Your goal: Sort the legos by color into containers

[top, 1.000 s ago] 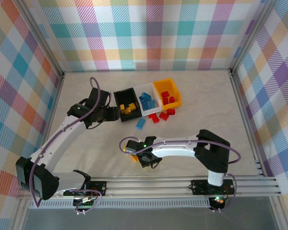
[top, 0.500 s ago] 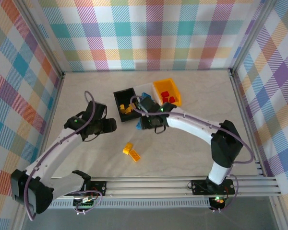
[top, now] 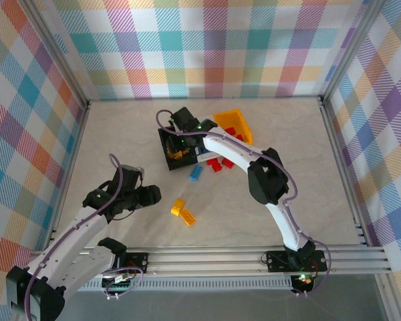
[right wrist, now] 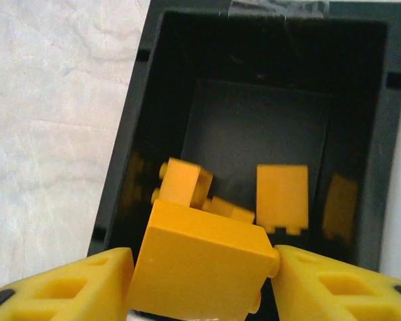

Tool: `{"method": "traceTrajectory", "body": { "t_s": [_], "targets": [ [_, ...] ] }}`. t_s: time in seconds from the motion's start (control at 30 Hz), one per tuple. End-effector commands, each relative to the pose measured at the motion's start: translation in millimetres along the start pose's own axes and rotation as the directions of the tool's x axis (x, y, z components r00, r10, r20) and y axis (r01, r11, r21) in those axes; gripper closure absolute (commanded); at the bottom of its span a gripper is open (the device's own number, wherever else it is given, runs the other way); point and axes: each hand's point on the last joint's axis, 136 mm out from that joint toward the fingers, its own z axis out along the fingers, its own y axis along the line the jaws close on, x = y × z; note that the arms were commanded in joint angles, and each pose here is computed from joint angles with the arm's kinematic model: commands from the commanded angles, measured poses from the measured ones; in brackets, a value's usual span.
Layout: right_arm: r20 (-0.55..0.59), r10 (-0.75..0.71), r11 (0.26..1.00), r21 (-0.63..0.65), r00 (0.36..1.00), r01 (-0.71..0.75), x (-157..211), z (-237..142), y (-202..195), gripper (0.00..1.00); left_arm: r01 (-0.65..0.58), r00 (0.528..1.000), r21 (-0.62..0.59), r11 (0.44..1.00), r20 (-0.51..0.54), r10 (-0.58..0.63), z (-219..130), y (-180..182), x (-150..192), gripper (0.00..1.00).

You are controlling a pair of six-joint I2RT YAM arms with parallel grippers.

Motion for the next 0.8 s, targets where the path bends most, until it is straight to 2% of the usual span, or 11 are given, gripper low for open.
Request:
{"method": "traceTrajectory", "body": {
  "t_s": [0.0,0.13,0.27,0.43,0.6,0.77],
  "targets": [
    [0.015,-0.023,1.000,-0.019,1.000,0.023,-19.5,4.8,-3.3,0.42,0.004,1.000,0.042,0.999,-0.016,-0.003,5.7,-8.9,3.0,0.41],
    [0.036,-0.004,1.000,-0.029,0.999,0.005,-30.9,7.3,-10.9,0.37,-0.021,0.997,0.052,0.998,-0.069,0.025,19.7,-14.9,14.0,0.39],
    [0.052,0.005,0.999,-0.044,0.999,-0.002,-40.1,-10.0,-9.4,0.37,-0.065,0.993,0.064,0.996,-0.093,0.070,27.5,-23.6,22.6,0.39],
    [0.104,0.038,0.994,-0.109,0.994,-0.027,-33.5,-71.2,0.6,0.37,-0.135,0.981,0.054,0.989,-0.135,0.141,43.0,-34.4,36.0,0.39],
    [0.112,0.082,0.988,-0.140,0.990,-0.066,14.0,-129.1,-5.0,0.36,-0.173,0.966,0.035,0.984,-0.186,0.177,66.5,-38.9,46.1,0.40],
    [0.037,0.126,0.979,-0.167,0.991,-0.118,78.9,-154.1,-10.0,0.35,-0.260,0.936,-0.002,0.965,-0.246,0.252,87.4,-45.5,52.5,0.40]
  ]
}}
